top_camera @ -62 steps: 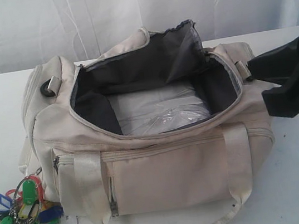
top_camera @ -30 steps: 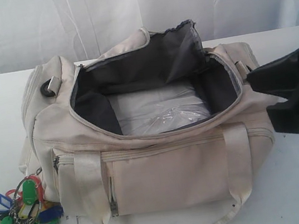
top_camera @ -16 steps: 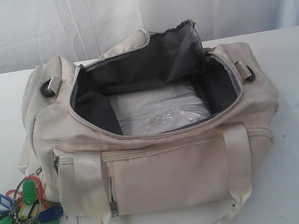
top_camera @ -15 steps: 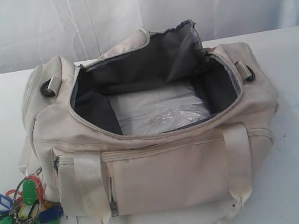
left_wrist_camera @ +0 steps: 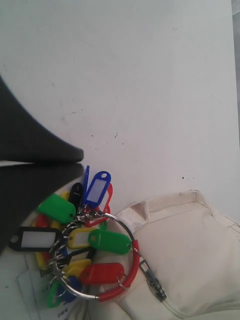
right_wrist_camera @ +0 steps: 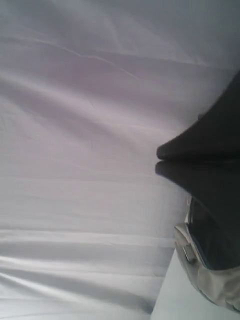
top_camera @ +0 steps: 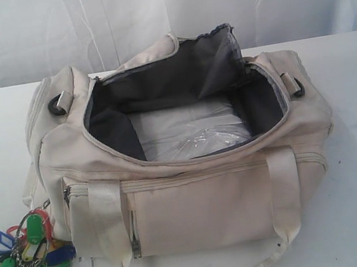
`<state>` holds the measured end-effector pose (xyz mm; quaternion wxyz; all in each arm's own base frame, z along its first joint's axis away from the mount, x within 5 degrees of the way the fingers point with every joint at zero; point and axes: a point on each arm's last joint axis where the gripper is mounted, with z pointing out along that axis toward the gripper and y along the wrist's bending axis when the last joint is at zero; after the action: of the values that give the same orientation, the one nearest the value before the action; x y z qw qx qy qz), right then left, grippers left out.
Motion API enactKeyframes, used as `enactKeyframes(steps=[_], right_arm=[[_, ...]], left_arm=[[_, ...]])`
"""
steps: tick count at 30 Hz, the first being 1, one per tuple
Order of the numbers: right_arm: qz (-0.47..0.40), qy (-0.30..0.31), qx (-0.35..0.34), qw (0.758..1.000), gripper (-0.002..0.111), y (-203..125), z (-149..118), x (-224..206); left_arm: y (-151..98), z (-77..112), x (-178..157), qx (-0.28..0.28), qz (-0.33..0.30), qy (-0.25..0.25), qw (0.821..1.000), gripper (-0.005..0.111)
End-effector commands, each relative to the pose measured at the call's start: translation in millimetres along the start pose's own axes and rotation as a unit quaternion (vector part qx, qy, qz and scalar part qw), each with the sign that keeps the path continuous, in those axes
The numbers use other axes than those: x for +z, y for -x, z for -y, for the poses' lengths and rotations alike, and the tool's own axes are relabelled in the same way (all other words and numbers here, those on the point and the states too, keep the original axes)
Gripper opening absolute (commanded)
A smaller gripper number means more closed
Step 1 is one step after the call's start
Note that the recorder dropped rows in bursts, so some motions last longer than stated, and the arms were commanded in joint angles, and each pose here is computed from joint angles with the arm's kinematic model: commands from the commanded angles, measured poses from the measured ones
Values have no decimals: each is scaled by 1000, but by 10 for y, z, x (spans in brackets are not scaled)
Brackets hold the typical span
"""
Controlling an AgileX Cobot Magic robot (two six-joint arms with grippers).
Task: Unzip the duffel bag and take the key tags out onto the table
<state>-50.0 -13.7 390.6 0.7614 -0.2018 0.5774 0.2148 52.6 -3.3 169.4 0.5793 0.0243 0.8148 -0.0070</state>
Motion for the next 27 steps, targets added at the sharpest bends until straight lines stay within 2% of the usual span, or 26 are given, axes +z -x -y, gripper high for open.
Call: enactKeyframes(steps=[1, 10, 18, 25, 27], right_arm=[[1, -55, -11, 998, 0, -48, -44, 64], [-51, -160, -26, 986, 0, -308, -69, 222], [-117, -165, -7, 979, 0, -733, 21, 353], [-198, -164, 18, 966, 0, -1279, 98, 437], [-189, -171, 19, 967, 0, -1387, 131, 465]], left_arm=[[-3, 6, 0, -7, 3, -4, 1000, 0], [-3, 6, 0, -7, 3, -4, 1000, 0], [-3, 6, 0, -7, 3, -4, 1000, 0], [-3, 6, 0, -7, 3, -4, 1000, 0], [-3, 6, 0, -7, 3, -4, 1000, 0]])
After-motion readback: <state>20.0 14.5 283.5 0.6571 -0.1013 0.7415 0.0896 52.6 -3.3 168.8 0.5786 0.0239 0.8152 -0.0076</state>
